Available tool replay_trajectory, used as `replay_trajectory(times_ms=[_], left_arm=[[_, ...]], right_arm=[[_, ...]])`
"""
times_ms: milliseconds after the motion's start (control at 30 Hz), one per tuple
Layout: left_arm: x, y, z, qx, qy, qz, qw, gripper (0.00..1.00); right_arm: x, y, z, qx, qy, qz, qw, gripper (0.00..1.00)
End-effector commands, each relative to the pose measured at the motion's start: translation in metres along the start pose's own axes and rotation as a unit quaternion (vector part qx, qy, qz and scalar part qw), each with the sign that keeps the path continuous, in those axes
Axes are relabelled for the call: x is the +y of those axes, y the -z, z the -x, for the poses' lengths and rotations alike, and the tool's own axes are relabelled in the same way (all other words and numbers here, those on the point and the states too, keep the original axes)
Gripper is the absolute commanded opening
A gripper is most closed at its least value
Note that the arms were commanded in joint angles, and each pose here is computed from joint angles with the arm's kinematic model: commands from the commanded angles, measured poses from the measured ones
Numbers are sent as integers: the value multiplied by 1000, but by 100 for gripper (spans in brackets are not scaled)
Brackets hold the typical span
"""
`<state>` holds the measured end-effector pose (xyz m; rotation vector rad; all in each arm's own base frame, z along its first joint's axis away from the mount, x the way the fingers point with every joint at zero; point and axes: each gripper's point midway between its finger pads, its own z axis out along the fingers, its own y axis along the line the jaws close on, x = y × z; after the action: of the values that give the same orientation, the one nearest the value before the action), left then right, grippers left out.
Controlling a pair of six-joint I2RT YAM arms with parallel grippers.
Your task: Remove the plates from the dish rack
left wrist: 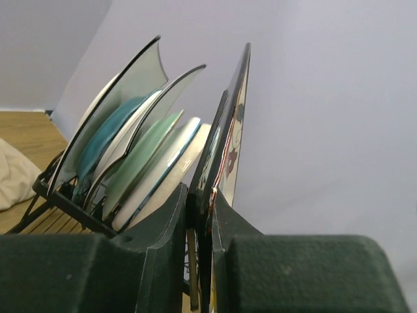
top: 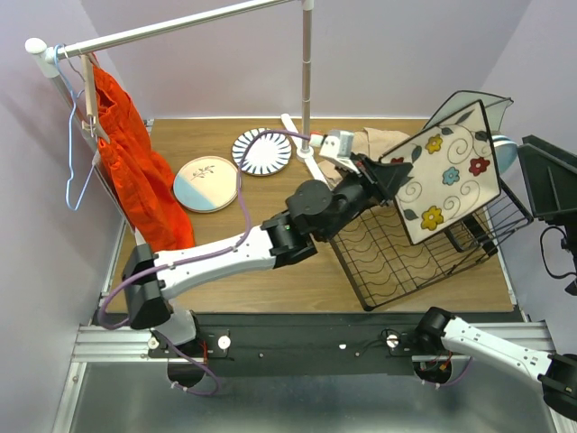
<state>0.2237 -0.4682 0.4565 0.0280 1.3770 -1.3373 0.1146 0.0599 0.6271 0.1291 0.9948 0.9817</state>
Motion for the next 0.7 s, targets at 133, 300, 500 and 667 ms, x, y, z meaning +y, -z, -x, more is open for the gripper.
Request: replay_trajectory(times_ms=[133, 300, 500, 667], left_arm=[[-65, 84, 180, -212, 129, -101, 964, 0], [-36, 121, 203, -240, 129, -64, 960, 0], [16, 173, 220, -270, 131, 13, 954, 0], [61, 205, 217, -285, 148, 79, 944, 0]], right_arm=[[0, -16, -34, 38, -8, 1, 999, 99], [2, -28, -66, 75, -16, 7, 997, 99], [-2, -40, -109, 123, -19, 5, 992, 99], [-1, -45, -129, 141, -26, 14, 989, 99]])
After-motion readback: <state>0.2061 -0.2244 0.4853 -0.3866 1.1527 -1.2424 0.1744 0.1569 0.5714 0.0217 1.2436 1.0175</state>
